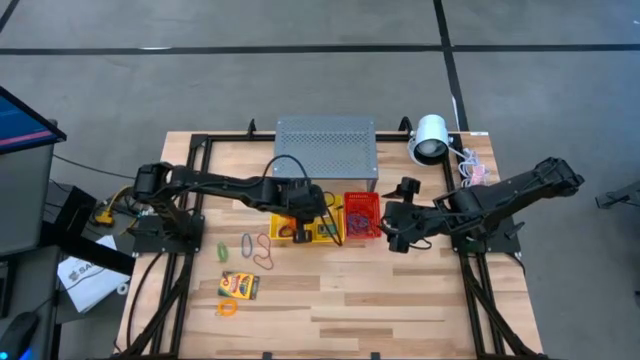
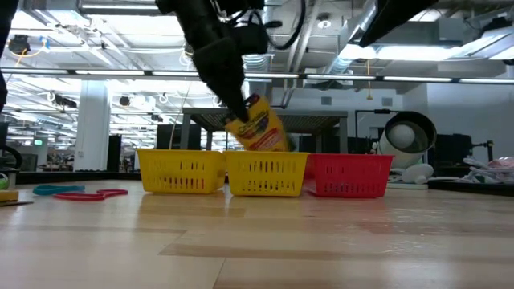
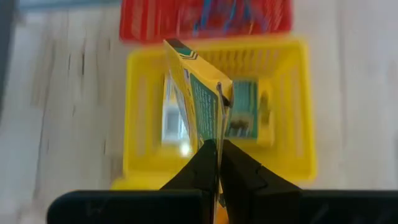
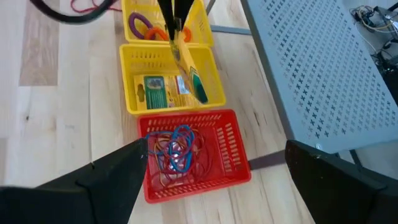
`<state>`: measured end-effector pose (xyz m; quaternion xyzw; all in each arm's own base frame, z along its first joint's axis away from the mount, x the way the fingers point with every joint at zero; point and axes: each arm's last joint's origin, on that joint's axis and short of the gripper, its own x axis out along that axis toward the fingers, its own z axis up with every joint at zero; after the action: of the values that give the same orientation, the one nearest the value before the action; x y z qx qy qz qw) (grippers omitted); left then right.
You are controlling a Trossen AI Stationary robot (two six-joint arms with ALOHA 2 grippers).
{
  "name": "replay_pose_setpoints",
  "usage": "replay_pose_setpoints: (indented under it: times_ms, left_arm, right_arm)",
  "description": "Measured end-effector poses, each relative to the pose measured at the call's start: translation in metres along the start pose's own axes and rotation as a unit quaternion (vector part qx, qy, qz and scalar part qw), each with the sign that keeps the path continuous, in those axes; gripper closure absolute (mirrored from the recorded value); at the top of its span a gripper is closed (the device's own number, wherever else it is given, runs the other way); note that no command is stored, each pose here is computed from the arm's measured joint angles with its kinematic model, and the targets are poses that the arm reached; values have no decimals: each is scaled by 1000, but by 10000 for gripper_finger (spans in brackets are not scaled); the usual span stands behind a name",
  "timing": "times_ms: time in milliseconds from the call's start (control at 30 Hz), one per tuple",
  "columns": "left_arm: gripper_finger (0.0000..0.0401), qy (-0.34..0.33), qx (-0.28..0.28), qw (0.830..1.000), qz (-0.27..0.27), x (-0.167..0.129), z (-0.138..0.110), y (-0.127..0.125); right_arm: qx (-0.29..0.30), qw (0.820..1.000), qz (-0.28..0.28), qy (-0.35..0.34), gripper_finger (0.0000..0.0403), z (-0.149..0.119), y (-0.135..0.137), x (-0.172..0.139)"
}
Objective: Pick & Place Office Desk Supplies
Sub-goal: Put the yellow crayon box into the right yellow bin
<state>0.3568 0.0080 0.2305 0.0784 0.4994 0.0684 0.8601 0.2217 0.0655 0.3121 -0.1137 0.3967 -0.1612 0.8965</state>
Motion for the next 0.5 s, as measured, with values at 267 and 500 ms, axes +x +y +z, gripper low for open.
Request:
replay_pose_setpoints:
  times_ms: [267,500]
  left_arm:
    - [394,46,16,999,11,20,2,-3]
    - [394,33,31,998,32,17,15,0]
  right_arm:
    - [-1,1000,-1,1,35,0,0,0]
    - [-1,1000,-2,2,35,0,0,0]
